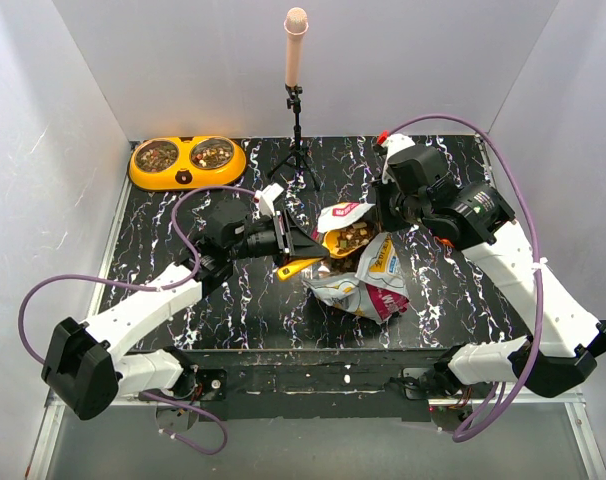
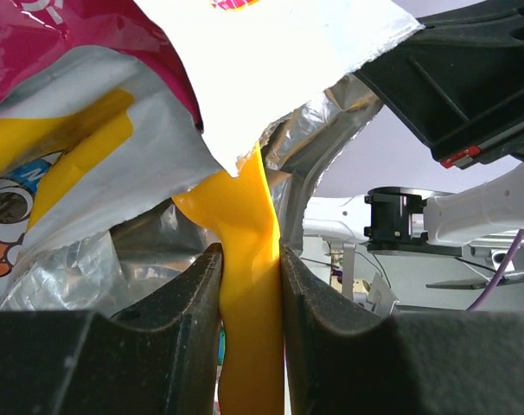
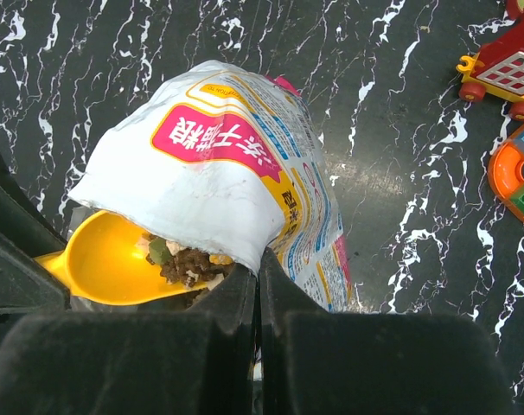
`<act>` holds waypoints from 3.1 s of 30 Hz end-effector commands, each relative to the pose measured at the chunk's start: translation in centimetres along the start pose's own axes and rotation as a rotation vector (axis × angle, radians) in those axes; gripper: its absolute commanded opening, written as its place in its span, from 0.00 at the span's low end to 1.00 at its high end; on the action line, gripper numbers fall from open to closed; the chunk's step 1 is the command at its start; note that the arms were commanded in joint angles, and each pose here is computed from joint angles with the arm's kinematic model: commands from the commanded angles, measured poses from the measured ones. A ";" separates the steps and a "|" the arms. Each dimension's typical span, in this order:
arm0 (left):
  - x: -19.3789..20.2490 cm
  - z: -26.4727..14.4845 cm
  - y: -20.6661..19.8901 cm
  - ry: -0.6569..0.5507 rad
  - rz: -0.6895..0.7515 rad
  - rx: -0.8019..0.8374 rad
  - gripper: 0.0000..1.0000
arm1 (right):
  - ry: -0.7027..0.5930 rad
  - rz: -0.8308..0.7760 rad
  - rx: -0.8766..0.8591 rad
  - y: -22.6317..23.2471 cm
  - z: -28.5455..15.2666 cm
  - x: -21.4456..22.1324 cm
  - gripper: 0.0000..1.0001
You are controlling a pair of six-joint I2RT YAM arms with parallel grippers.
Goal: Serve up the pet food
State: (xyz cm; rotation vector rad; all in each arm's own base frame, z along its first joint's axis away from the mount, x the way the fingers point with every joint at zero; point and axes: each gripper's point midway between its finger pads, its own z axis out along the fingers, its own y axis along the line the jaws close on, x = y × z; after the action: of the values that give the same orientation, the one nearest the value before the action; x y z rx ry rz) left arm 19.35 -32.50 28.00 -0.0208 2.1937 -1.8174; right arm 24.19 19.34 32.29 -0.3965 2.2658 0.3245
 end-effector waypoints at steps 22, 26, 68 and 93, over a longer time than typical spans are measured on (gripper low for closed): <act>0.2 -2.1 -1.3 -0.112 0.115 0.208 0.00 | -0.408 0.061 -0.073 0.0 -6.3 -9.4 0.01; 0.9 -2.5 -0.8 -0.083 0.073 0.233 0.00 | -0.406 0.069 -0.068 -0.3 -6.0 -9.0 0.01; -5.7 -5.0 -5.6 -0.337 -0.031 0.227 0.00 | -0.389 0.101 -0.039 -2.4 -7.6 -6.1 0.01; -32.8 -13.1 13.3 -0.710 -0.238 -0.042 0.00 | -0.405 0.103 -0.062 -2.2 -8.9 -6.2 0.01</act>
State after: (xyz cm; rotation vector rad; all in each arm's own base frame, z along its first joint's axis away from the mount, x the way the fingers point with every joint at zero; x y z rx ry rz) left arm 47.40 -14.95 22.98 -0.8708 1.8103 -1.5941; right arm 19.95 13.32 32.20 -0.3416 2.2689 0.3008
